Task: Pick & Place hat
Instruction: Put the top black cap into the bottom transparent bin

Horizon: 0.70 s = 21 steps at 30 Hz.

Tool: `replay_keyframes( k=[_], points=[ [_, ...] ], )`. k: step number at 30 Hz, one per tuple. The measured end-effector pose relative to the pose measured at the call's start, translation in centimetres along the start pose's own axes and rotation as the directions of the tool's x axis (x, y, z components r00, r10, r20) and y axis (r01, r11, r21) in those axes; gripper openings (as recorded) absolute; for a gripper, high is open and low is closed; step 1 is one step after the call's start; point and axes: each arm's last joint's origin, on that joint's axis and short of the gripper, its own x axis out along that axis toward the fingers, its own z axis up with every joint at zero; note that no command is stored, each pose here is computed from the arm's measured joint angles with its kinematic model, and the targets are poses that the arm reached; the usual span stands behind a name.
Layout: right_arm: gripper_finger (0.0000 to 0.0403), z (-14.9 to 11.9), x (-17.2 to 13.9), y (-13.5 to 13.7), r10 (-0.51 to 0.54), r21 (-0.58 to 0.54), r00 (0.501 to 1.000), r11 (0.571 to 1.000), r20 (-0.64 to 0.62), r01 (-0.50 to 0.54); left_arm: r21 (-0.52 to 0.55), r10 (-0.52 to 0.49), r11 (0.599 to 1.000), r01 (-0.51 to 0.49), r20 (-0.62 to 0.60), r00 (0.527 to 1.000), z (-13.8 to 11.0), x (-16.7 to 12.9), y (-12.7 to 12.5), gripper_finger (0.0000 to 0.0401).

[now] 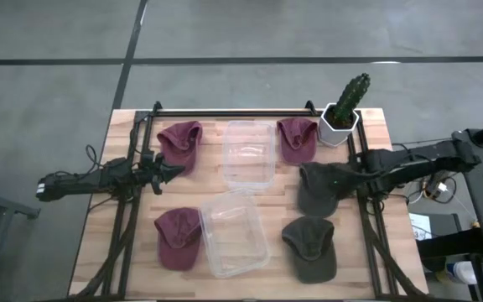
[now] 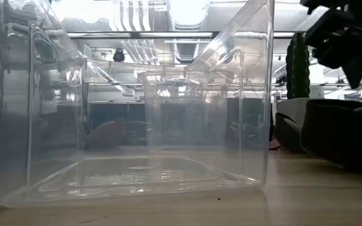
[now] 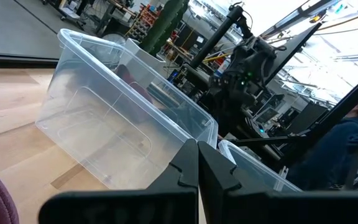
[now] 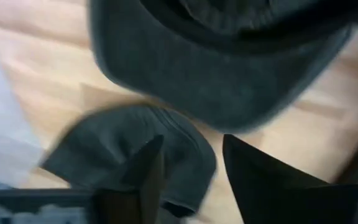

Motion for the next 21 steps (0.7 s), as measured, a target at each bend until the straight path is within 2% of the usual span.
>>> replay_keyframes(
  k=[4, 10, 17, 21],
  points=[
    [0.0198, -0.5, 1.2, 0.5, -0.094, -0.007, 0.992, 0.996, -0.084, 0.094, 0.000, -0.001, 1.000, 0.001, 0.002, 1.000, 0.0, 0.0, 0.0, 0.0000],
    [0.0201, -1.2, 3.1, 0.4, -0.198, -0.019, 0.972, 0.980, -0.123, 0.198, -0.002, -0.008, 1.000, 0.008, 0.012, 1.000, 0.1, 0.0, -0.1, 0.0000],
    [0.0201, -1.5, 4.2, -1.0, -0.245, 0.026, 0.964, 0.968, -0.106, 0.249, -0.002, -0.009, 1.000, 0.009, 0.013, 1.000, 0.1, 0.0, -0.1, 0.0000],
    [0.0200, -1.3, 5.0, -2.2, -0.216, 0.070, 0.972, 0.972, -0.088, 0.222, -0.002, -0.010, 1.000, 0.010, 0.014, 1.000, 0.1, 0.0, -0.1, 0.0000]
  ],
)
